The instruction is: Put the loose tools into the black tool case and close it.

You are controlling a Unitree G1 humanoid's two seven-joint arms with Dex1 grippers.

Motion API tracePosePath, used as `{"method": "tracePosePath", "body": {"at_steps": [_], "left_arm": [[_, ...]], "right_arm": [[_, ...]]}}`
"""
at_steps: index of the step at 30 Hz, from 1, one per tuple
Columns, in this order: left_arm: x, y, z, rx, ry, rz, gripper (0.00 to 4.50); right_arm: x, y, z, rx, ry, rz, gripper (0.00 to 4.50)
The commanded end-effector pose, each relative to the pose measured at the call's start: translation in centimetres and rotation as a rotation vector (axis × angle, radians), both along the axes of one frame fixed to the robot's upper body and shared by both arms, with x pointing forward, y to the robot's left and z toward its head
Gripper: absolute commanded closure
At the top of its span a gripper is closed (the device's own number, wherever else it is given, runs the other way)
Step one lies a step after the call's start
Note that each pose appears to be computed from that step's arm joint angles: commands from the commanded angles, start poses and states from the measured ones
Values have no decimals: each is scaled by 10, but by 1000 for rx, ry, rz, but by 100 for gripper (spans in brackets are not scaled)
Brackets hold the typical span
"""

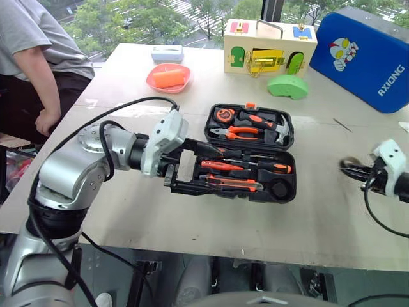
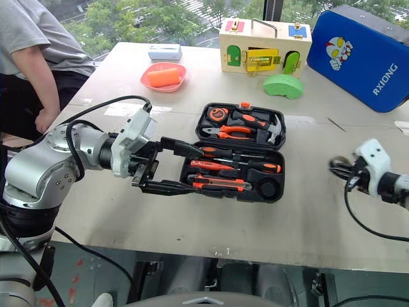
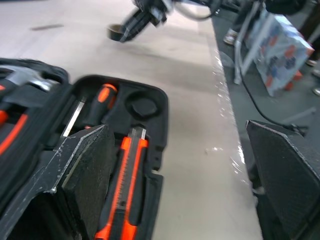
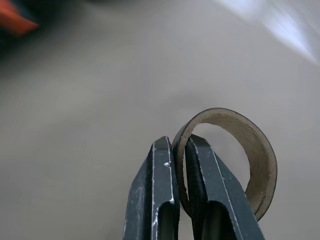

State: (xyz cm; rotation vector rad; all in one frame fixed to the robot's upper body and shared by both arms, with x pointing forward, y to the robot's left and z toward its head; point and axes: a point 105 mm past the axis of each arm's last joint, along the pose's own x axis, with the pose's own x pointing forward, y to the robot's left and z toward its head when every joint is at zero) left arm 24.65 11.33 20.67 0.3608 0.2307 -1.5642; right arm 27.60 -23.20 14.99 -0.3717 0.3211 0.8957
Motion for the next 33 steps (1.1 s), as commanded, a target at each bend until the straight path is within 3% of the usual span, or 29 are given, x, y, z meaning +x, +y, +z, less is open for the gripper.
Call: {"method": "tracePosePath", "body": {"at_steps": [1, 5, 8, 12, 18, 33], "left_arm": [[-4, 5, -6, 54, -40, -30, 0], [-4, 6, -11, 74, -48, -36, 0], [-4, 7, -12, 78, -51, -31, 0], [-5, 9, -12, 83, -53, -18, 0], [-5, 9, -11, 78, -65, -3, 0], [2, 7, -8, 65, -89, 6, 0]], "right_arm": [[-34, 62, 18, 20, 7, 362, 444], [-44, 99, 14, -9, 9, 537, 444], [-36, 108, 3, -62, 2, 554, 444], [-20, 106, -9, -149, -26, 533, 444], [-15, 105, -19, -221, -24, 527, 444], [-22, 88, -23, -280, 48, 514, 444]]}}
